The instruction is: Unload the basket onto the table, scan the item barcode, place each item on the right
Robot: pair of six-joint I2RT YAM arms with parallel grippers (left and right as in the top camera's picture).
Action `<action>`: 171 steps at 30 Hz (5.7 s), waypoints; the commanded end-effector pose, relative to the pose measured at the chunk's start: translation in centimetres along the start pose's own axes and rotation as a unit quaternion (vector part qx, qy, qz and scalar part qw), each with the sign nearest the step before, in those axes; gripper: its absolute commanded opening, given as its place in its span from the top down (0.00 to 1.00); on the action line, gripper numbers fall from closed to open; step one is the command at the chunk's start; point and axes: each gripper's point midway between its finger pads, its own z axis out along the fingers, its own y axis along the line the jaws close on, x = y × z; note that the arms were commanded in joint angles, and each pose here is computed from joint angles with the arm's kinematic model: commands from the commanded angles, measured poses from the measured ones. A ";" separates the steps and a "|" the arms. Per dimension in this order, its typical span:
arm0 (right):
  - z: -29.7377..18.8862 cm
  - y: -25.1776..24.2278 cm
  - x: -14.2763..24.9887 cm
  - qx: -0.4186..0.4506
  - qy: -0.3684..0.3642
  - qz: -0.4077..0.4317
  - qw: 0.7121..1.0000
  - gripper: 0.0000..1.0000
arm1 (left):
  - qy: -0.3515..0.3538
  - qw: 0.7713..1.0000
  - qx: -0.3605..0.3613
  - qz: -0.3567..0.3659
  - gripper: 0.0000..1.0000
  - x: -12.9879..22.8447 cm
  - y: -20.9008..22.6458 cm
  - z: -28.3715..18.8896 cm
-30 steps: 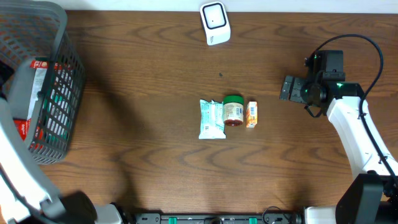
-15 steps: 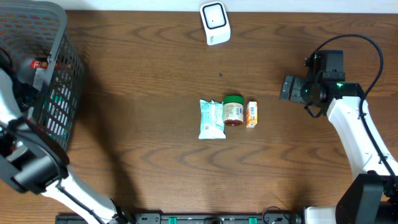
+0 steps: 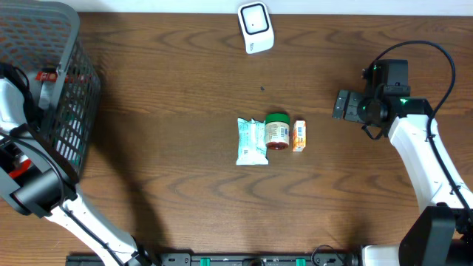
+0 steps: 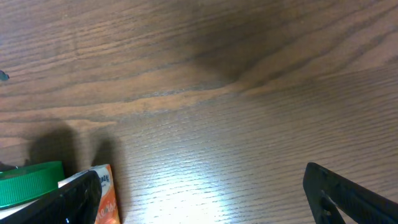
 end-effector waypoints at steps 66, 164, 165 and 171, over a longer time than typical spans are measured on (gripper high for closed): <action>-0.7 -0.1 -0.7 0.003 -0.014 -0.003 1.000 0.01 | -0.003 0.744 0.597 0.300 0.93 25.6 -17.3 -30.7; -0.7 -0.1 -0.7 0.002 -0.014 -0.003 1.000 0.01 | -0.173 0.825 0.386 0.374 0.92 32.3 -34.1 -14.8; -0.7 -0.1 -0.7 0.002 -0.014 -0.003 1.000 0.01 | -0.170 0.827 0.383 0.375 0.92 32.4 -34.3 -14.2; -0.7 -0.1 -0.7 0.003 -0.014 -0.003 1.000 0.01 | -0.122 0.851 0.323 0.395 0.91 33.4 -32.6 -10.2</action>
